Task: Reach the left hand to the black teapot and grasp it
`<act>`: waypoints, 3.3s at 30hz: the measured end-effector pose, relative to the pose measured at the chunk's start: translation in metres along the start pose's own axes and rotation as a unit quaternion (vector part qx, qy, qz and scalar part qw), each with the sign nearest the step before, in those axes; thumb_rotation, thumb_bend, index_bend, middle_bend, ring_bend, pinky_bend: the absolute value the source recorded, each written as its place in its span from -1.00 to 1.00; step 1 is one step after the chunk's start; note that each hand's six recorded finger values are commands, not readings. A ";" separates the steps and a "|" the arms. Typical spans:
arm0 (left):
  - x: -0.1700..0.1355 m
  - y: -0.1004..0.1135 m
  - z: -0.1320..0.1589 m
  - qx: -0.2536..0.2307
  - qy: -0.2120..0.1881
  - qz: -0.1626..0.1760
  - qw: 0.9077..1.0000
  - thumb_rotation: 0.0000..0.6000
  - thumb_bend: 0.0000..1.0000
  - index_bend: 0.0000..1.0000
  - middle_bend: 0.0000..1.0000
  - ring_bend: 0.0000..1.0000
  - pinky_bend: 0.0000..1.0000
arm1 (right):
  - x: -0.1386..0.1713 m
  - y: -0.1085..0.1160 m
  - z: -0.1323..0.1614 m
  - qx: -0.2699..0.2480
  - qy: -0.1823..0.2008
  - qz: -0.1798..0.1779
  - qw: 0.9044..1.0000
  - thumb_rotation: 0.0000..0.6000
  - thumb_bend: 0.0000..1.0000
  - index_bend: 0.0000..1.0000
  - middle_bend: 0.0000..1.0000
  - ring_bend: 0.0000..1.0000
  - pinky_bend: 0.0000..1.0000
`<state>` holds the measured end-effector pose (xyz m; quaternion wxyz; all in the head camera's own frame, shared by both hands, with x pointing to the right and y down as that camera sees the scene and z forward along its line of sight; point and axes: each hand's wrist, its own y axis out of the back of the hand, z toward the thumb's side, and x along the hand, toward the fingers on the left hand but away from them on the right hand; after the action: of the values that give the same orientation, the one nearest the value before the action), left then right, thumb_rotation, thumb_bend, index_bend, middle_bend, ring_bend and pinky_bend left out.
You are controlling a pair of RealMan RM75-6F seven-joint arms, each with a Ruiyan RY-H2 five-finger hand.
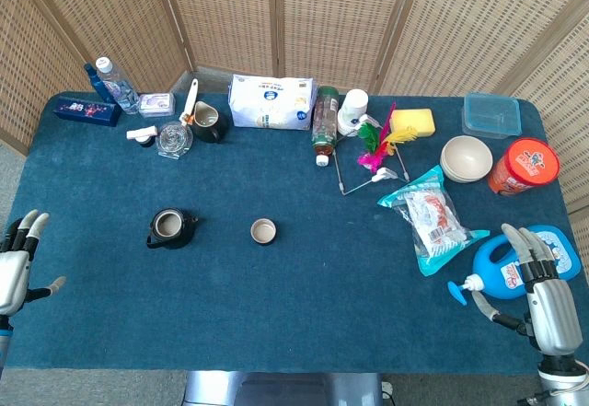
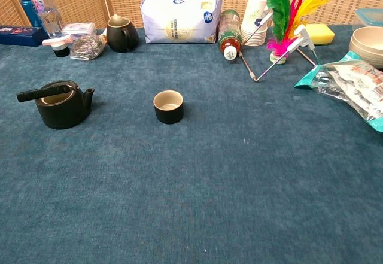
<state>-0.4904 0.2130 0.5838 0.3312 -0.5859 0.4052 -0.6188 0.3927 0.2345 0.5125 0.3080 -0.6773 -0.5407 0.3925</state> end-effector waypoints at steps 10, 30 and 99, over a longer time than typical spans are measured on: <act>0.002 -0.004 -0.001 -0.003 0.008 -0.011 1.000 1.00 -0.48 -1.00 -1.00 -0.98 -0.50 | -0.001 -0.001 -0.001 0.018 -0.002 -0.002 1.000 1.00 -0.49 -1.00 -1.00 -1.00 -1.00; 0.036 -0.031 0.109 -0.032 -0.090 -0.017 0.995 1.00 -0.48 -1.00 -1.00 -0.99 -0.80 | -0.005 0.012 -0.015 0.159 -0.022 -0.029 0.987 1.00 -0.78 -1.00 -1.00 -1.00 -1.00; 0.097 -0.020 0.198 0.138 -0.160 0.105 0.972 1.00 0.43 0.43 0.64 0.58 0.71 | -0.005 0.017 -0.024 0.135 -0.058 -0.004 0.989 1.00 -0.78 -1.00 -1.00 -1.00 -1.00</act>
<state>-0.3020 0.1137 0.6428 0.5322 -0.5799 0.3171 -0.5291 0.4214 0.2262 0.5108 0.3667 -0.6030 -0.5024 0.4995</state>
